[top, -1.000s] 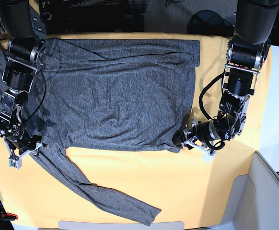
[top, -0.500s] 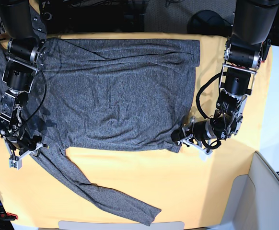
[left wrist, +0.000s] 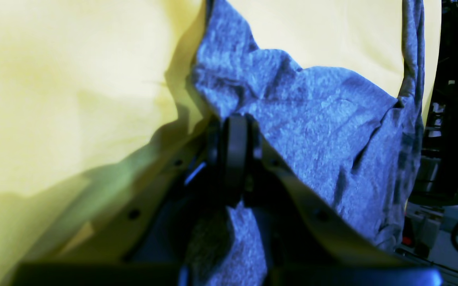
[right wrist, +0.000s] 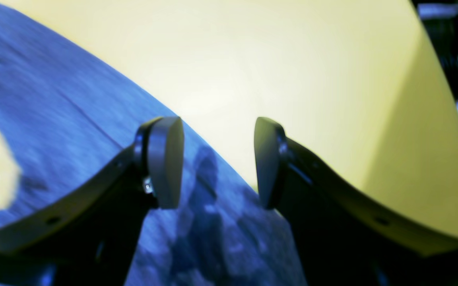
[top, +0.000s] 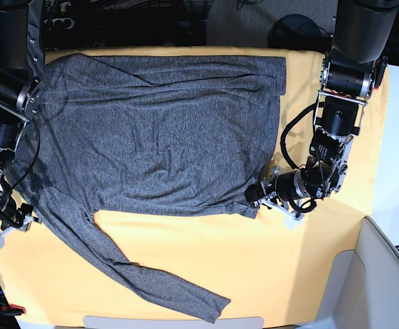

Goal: Fold the T-shirt properly
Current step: 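Grasp the shirt's side edges with both grippers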

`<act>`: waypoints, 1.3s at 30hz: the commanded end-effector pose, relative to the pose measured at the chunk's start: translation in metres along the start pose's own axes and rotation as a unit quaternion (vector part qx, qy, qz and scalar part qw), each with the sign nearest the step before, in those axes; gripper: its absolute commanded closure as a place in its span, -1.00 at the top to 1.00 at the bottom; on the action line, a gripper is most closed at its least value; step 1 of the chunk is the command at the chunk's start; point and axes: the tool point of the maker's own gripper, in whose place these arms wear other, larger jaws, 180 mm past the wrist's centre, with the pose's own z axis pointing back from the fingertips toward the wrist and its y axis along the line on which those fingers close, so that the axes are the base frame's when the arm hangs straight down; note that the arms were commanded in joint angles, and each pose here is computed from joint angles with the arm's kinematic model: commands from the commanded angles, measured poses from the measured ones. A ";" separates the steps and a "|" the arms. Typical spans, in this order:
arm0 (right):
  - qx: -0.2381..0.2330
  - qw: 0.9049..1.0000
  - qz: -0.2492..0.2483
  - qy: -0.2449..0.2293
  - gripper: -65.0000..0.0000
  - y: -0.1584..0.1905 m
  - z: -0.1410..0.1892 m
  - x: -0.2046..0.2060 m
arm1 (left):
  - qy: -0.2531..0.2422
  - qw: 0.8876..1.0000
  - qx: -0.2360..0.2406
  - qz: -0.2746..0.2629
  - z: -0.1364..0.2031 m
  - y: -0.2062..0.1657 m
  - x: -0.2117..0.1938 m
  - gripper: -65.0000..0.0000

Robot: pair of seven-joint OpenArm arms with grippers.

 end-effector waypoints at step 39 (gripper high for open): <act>0.032 0.999 -0.009 -0.007 -0.11 -0.042 0.013 -0.034 | 0.009 1.000 0.001 -0.004 0.002 -0.001 -0.002 -0.98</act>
